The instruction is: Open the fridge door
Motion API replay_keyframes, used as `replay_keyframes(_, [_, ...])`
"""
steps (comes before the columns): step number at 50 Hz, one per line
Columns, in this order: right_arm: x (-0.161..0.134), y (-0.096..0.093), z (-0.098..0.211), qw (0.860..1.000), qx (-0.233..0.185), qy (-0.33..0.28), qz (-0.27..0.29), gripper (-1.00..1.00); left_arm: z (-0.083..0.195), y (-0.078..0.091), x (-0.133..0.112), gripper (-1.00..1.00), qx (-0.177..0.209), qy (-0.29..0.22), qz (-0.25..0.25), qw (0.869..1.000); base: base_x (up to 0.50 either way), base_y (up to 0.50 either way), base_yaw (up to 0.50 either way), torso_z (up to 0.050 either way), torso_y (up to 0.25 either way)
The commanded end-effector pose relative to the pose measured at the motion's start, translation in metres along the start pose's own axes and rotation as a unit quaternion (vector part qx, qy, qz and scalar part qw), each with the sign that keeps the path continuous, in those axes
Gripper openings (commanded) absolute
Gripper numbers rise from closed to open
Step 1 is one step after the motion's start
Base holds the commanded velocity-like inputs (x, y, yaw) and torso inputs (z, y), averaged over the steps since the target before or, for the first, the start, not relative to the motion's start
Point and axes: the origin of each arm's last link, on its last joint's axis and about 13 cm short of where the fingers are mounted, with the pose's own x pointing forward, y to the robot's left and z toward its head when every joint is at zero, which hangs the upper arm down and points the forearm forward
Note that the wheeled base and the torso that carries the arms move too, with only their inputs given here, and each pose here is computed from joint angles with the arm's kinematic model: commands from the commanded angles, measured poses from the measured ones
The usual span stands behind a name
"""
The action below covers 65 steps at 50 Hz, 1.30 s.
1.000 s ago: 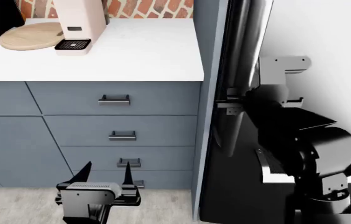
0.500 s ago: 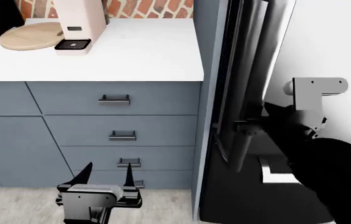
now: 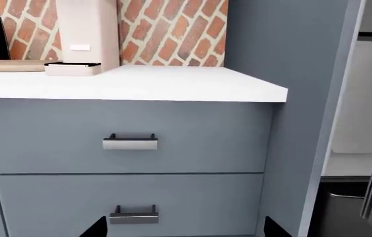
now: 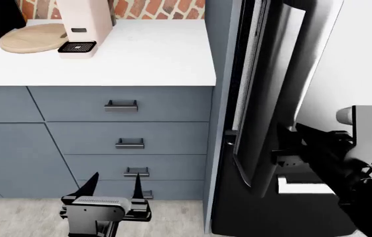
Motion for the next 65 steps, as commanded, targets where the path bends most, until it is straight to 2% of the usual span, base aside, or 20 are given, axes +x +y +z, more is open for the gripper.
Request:
replay_keyframes(1, [-0.016,-0.001,-0.006,0.997,0.014,-0.013,0.072,-1.00,0.000,0.000,0.000,1.00,0.000,0.000,0.000,1.000,0.00,0.00,0.00,0.000,0.000])
replay_keyframes(15, [-0.032,-0.016,-0.013,0.997,0.027,-0.018,0.065,-1.00,-0.001,-0.001,0.000,1.00,0.001,0.002,-0.001,1.000,0.00,0.00,0.00,0.000,0.000])
replay_keyframes(39, [-0.061,-0.035,-0.014,0.998,0.025,-0.038,0.050,-1.00,-0.001,0.000,0.000,1.00,0.001,0.002,0.000,1.000,0.00,0.00,0.00,0.000,0.000])
replay_keyframes(65, [-0.082,-0.044,-0.020,0.998,0.015,-0.048,0.047,-1.00,-0.002,-0.001,0.000,1.00,0.002,0.003,0.000,1.000,0.00,0.00,0.00,0.001,0.001])
